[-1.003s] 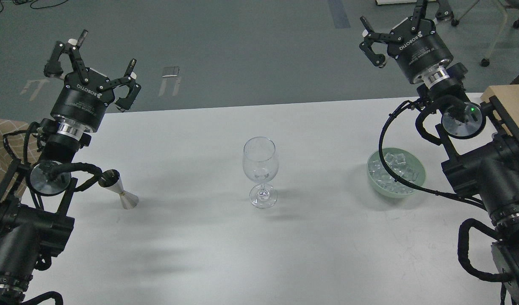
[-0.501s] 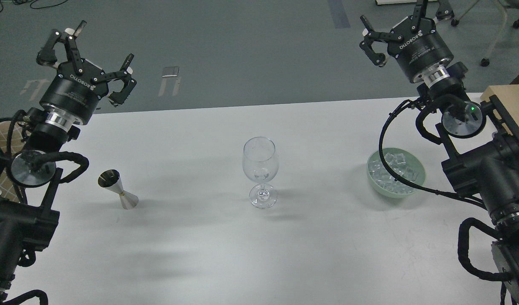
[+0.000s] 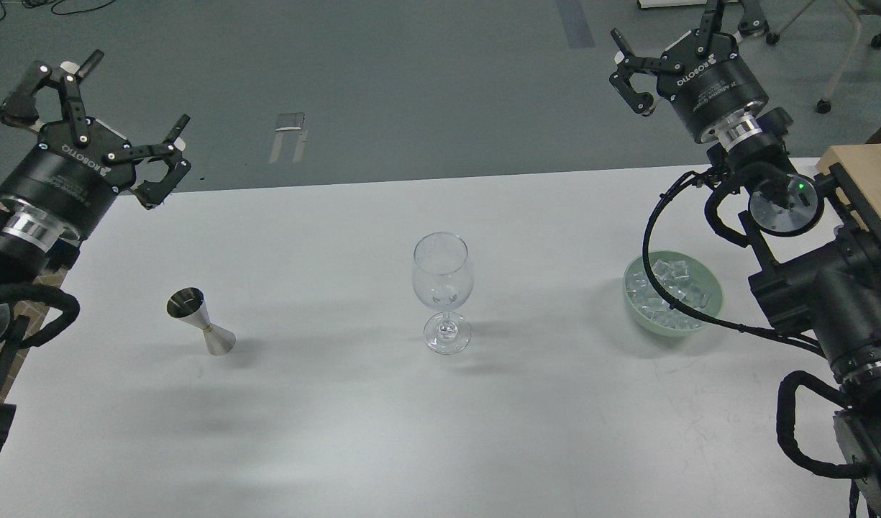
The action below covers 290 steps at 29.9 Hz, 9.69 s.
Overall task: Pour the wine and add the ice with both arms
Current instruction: 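Swing the left gripper outward and down toward the table edge, then move the open left gripper toward the metal jigger, then close the left gripper around the metal jigger, then lift the metal jigger with the left gripper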
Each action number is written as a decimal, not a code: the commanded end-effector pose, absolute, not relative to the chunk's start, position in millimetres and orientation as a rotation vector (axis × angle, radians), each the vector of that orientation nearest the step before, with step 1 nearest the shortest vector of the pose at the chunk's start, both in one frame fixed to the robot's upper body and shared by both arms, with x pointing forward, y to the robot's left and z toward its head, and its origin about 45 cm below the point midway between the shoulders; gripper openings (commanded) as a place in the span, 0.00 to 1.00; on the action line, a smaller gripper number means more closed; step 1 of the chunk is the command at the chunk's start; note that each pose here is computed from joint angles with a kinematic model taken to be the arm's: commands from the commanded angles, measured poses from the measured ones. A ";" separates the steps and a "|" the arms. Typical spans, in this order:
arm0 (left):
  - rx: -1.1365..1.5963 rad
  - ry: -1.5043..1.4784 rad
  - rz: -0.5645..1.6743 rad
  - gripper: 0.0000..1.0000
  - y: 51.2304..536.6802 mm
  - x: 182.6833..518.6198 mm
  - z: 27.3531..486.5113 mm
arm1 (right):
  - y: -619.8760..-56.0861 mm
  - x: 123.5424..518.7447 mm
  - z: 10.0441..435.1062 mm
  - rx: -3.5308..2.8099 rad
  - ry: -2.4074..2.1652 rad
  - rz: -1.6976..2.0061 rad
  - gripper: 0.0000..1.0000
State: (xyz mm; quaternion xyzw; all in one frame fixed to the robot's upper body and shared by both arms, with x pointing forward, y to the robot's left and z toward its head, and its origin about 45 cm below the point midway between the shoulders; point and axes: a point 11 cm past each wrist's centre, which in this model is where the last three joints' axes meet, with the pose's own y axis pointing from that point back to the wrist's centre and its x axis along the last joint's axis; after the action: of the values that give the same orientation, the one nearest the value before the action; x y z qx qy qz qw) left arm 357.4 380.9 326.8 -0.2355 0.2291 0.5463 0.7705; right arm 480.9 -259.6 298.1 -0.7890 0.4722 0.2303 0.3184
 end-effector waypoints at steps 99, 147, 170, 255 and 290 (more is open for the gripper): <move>-1.085 1.304 1.389 0.98 363.8 201.7 110.2 | -255.7 481.3 288.6 -2.087 1.255 0.636 1.00; -1.096 1.333 1.367 0.98 356.4 226.8 99.7 | -254.5 481.8 289.8 -2.089 1.251 0.635 1.00; -1.119 1.334 1.359 0.98 357.9 252.4 92.6 | -254.6 481.8 289.9 -2.088 1.251 0.634 1.00; -1.174 1.253 1.336 0.25 363.4 266.8 105.8 | -251.3 481.7 289.3 -2.089 1.246 0.641 1.00; -1.123 1.126 1.302 0.04 375.1 275.0 144.1 | -245.0 481.3 287.3 -2.085 1.234 0.653 1.00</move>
State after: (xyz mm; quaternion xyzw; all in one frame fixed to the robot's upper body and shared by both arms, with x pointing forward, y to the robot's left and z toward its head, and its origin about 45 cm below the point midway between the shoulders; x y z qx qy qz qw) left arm 273.5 370.3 137.5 -0.4718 0.4774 0.5406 0.5072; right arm 481.0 -245.9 286.6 -0.7895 0.4680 0.2475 0.3104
